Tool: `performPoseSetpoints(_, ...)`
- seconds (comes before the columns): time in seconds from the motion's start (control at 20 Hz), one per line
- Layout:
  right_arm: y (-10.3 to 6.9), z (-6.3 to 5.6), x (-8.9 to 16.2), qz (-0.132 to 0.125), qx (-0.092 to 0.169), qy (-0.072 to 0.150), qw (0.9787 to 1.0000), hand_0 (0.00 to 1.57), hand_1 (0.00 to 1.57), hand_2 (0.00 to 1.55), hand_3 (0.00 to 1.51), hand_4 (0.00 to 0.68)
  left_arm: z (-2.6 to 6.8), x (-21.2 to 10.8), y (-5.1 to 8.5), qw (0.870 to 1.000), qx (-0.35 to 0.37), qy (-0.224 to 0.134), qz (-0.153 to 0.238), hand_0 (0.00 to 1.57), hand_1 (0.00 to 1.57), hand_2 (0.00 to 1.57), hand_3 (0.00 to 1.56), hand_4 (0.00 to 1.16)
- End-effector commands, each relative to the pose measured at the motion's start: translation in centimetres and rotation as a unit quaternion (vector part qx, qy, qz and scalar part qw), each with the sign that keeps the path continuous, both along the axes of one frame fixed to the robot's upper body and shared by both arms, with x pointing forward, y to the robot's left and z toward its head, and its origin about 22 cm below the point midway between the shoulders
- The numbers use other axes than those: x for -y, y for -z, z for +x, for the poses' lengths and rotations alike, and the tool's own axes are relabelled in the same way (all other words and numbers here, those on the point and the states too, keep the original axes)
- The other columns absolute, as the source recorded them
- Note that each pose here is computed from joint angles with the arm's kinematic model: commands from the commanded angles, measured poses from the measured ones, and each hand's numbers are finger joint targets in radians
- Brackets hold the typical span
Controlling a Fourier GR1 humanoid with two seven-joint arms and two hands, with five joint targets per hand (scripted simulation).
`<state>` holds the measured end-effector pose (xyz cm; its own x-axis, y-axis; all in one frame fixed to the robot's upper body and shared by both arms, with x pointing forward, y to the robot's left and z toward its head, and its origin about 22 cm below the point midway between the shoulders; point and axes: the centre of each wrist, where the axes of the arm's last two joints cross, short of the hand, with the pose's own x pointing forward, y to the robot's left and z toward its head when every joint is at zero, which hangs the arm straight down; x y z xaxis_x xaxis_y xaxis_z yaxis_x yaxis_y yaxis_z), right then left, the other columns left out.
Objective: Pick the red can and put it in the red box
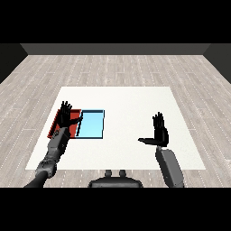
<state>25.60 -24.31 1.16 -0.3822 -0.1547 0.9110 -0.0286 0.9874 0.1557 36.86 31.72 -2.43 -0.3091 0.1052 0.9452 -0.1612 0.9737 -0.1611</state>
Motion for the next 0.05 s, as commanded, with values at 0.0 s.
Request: performPoseSetpoints(0.0, 1.14, -1.65, -0.45, -0.009, 0.006, -0.019, 0.9998, 0.00, 0.00, 0.00, 0.00, 0.000, -1.06, 4.68, 0.94, 0.993, 0.086, 0.055, -0.060, 0.00, 0.00, 0.00, 0.00, 0.00)
